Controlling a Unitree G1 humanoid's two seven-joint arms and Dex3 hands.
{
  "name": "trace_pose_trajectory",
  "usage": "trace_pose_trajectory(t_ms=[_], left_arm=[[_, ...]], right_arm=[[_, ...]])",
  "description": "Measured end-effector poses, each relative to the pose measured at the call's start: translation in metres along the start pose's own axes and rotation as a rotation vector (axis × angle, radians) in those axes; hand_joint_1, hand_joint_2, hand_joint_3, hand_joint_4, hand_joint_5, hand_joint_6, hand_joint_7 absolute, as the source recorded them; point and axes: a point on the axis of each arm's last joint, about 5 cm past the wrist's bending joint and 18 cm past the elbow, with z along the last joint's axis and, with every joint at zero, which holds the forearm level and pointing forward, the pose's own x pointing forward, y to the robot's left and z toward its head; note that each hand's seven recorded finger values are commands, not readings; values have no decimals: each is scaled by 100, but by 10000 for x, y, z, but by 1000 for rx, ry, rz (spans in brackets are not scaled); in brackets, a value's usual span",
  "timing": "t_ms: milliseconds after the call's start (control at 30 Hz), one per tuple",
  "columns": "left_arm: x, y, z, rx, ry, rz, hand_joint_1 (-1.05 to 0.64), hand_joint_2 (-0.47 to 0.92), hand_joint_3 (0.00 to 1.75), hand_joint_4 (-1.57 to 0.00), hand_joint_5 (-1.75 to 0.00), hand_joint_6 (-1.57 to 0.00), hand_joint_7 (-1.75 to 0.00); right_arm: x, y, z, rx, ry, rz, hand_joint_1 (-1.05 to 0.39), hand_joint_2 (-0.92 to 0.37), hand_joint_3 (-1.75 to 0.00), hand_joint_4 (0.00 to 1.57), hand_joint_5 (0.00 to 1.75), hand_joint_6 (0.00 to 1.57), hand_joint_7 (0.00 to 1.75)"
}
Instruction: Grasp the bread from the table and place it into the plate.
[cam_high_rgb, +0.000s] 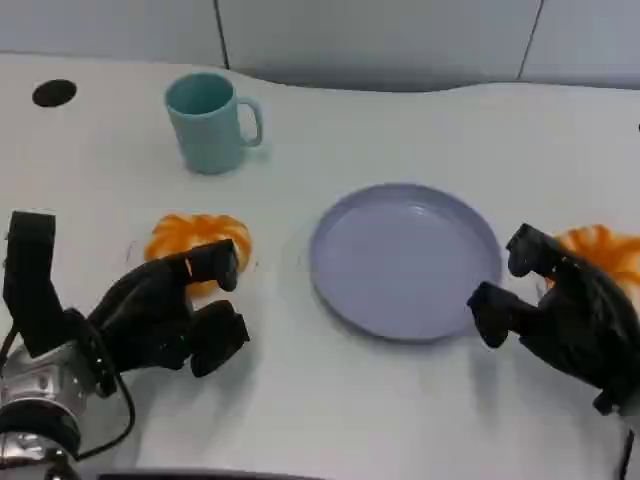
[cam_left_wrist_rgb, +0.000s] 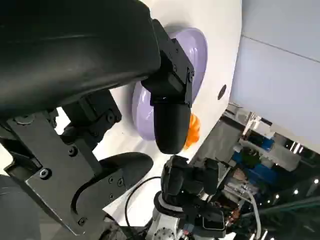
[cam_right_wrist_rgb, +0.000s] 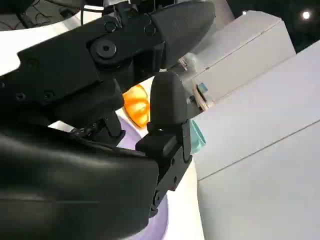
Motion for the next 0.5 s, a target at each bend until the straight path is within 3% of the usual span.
trace_pose_trajectory(t_ms=[500], left_arm=[[9, -4, 8, 25, 8, -7, -22, 19, 131, -125, -175, -88, -175]], right_arm=[[1, 1, 2, -2, 0, -4, -37, -89, 0, 83, 175, 59, 175]])
